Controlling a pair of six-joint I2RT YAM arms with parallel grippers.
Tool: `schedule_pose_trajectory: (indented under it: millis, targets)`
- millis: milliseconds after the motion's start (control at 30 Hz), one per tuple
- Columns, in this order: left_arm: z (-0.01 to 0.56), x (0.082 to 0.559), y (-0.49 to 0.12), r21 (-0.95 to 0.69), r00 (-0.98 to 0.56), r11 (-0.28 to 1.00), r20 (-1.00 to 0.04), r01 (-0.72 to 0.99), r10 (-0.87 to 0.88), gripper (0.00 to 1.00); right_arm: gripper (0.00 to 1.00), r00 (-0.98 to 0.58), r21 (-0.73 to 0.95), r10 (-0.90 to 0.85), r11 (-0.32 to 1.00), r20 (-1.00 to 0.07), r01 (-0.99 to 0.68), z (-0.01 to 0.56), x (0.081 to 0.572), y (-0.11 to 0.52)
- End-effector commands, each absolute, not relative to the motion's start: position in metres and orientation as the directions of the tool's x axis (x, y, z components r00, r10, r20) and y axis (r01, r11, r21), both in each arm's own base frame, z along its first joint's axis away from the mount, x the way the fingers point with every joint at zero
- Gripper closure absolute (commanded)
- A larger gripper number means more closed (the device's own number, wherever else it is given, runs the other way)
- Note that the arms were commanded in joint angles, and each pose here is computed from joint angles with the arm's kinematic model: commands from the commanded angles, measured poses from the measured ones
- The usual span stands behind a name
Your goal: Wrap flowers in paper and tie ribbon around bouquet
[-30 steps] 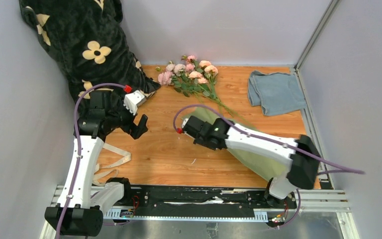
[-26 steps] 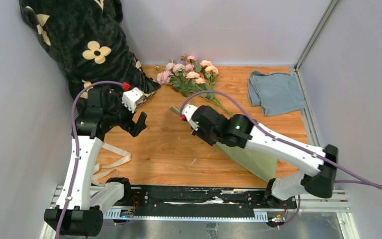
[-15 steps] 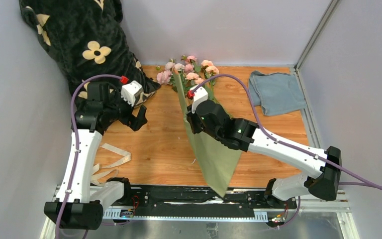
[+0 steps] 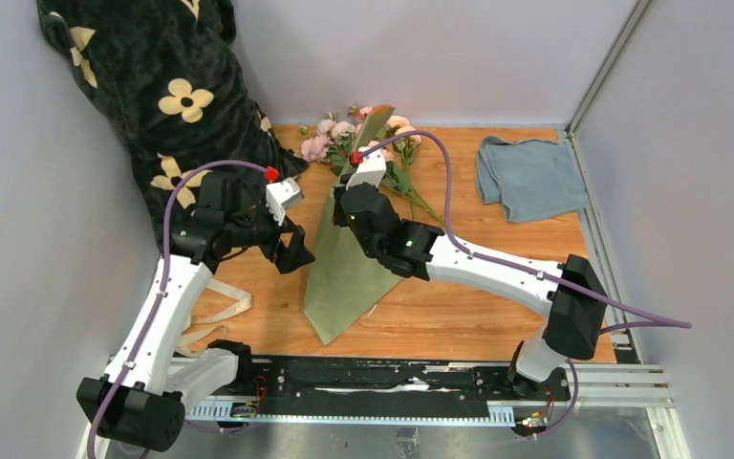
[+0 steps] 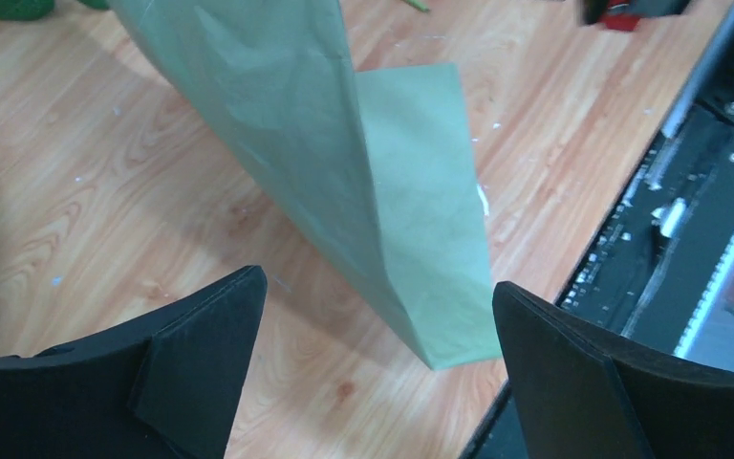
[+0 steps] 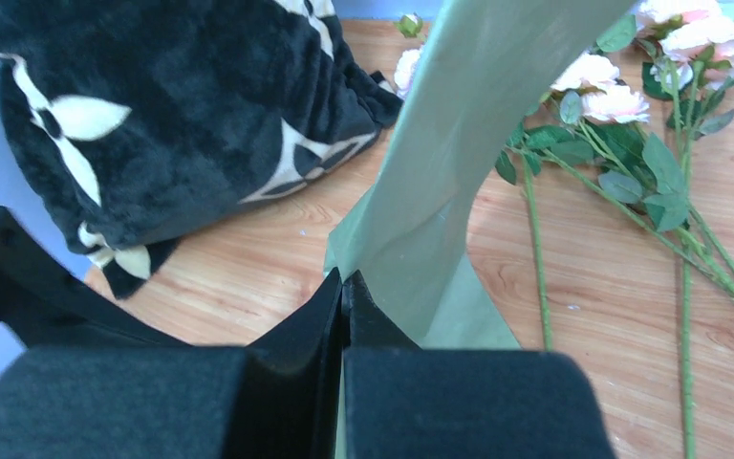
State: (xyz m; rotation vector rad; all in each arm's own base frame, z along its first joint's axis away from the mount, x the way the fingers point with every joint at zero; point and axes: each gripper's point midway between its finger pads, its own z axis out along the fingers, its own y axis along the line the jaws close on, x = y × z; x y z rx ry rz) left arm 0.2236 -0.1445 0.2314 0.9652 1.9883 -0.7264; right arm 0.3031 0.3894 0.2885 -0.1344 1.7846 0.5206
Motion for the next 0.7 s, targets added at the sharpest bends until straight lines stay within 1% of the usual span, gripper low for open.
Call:
schedule_pose_trajectory:
  millis: [0,33,133,333,400,467,500,533,567,600,633,667]
  targets:
    - [0.225,0.263,-0.133,0.0,-0.335,0.661,-0.862,0.751,0.381,0.0,1.0,-0.221,0.389,0.331,0.864,-0.917,-0.321,0.333,0.314,0.394]
    - [0.223,0.277,-0.128,0.046,-0.313,0.691,-0.868,0.721,0.385,0.0,1.0,-0.227,0.389,0.328,0.86,-0.917,-0.33,0.332,0.314,0.396]
    - [0.21,0.295,-0.124,0.073,-0.312,0.724,-0.869,0.686,0.384,0.0,1.0,-0.235,0.382,0.315,0.857,-0.919,-0.345,0.332,0.312,0.399]
    - [0.193,0.297,-0.157,-0.019,-0.334,0.658,-0.872,0.753,0.357,0.0,1.0,-0.233,0.341,0.268,0.861,-0.935,-0.378,0.336,0.312,0.404]
    - [0.192,0.299,-0.158,-0.009,-0.334,0.658,-0.867,0.753,0.369,0.0,1.0,-0.229,0.332,0.259,0.863,-0.938,-0.381,0.337,0.312,0.403]
    - [0.19,0.31,-0.152,0.035,-0.327,0.692,-0.864,0.721,0.384,0.01,1.0,-0.225,0.321,0.248,0.858,-0.942,-0.401,0.339,0.31,0.405]
    - [0.192,0.314,-0.149,0.05,-0.324,0.705,-0.864,0.707,0.386,0.07,1.0,-0.219,0.311,0.238,0.856,-0.946,-0.413,0.34,0.31,0.406]
    - [0.194,0.321,-0.144,0.07,-0.327,0.728,-0.861,0.682,0.389,0.21,1.0,-0.214,0.296,0.221,0.85,-0.952,-0.436,0.343,0.31,0.409]
    - [0.198,0.327,-0.14,0.08,-0.337,0.75,-0.859,0.656,0.387,0.41,1.0,-0.209,0.272,0.194,0.838,-0.959,-0.473,0.344,0.309,0.413]
    - [0.199,0.333,-0.134,0.084,-0.367,0.78,-0.847,0.62,0.384,0.68,0.98,-0.215,0.252,0.156,0.792,-0.964,-0.555,0.349,0.305,0.425]
    - [0.205,0.337,-0.129,0.096,-0.381,0.8,-0.841,0.593,0.384,0.92,0.93,-0.227,0.231,0.111,0.755,-0.968,-0.614,0.351,0.303,0.43]
    - [0.211,0.34,-0.123,0.109,-0.395,0.818,-0.835,0.565,0.384,1.0,0.7,-0.247,0.213,0.06,0.722,-0.967,-0.658,0.349,0.301,0.431]
